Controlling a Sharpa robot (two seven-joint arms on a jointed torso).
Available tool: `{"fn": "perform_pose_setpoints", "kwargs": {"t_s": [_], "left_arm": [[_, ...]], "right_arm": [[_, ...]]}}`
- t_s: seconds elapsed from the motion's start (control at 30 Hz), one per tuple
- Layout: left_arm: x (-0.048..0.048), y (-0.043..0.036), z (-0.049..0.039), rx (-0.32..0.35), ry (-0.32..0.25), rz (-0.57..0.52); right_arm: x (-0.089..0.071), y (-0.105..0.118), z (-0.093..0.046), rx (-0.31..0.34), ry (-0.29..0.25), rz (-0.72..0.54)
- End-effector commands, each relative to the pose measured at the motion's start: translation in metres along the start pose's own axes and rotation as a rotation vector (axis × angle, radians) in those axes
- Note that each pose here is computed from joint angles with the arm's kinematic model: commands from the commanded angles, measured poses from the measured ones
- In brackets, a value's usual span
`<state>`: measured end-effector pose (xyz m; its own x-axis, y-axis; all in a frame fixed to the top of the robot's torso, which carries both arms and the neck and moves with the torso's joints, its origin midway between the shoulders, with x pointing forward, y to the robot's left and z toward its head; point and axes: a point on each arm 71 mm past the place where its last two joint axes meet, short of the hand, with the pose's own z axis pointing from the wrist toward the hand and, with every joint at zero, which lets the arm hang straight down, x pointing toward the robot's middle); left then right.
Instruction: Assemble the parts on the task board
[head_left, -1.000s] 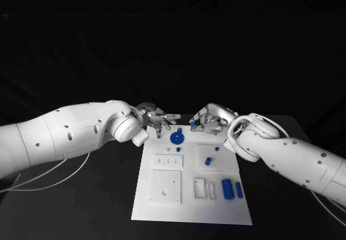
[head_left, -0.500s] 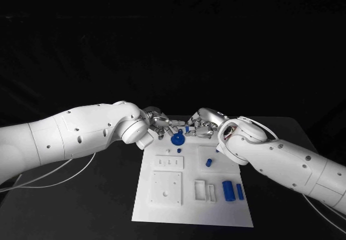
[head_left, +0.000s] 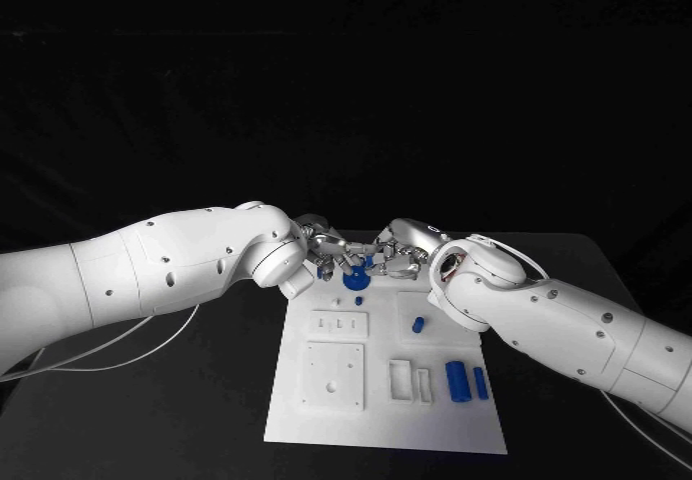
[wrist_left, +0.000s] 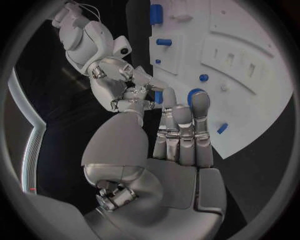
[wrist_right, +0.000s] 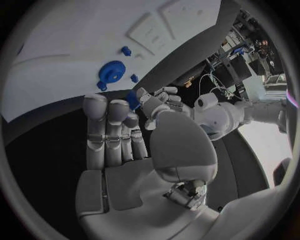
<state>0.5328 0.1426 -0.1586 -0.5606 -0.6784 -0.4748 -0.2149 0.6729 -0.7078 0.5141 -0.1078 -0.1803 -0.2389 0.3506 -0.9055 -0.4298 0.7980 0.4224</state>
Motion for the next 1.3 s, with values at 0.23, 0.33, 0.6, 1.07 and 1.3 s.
{"fn": "perform_pose_setpoints", "kwargs": {"t_s": [0.23, 0.33, 0.6, 1.07, 1.3], "left_arm": [[0.0029, -0.0036, 0.0017, -0.014, 0.002, 0.054], [0.0033, -0.0037, 0.0020, -0.018, 0.002, 0.067], [0.0041, -0.0044, 0.0031, -0.024, 0.003, 0.086], [0.0063, -0.0066, 0.0044, -0.017, 0.013, 0.097], [0.0074, -0.0072, 0.0045, -0.015, 0.020, 0.103]], "right_arm": [[0.002, 0.004, 0.001, -0.004, 0.021, -0.016], [0.002, 0.005, 0.001, -0.005, 0.026, -0.015], [0.003, 0.008, 0.001, -0.010, 0.031, -0.013], [0.004, 0.012, 0.003, -0.015, 0.041, -0.013], [0.005, 0.014, 0.003, -0.018, 0.042, -0.016]]}}
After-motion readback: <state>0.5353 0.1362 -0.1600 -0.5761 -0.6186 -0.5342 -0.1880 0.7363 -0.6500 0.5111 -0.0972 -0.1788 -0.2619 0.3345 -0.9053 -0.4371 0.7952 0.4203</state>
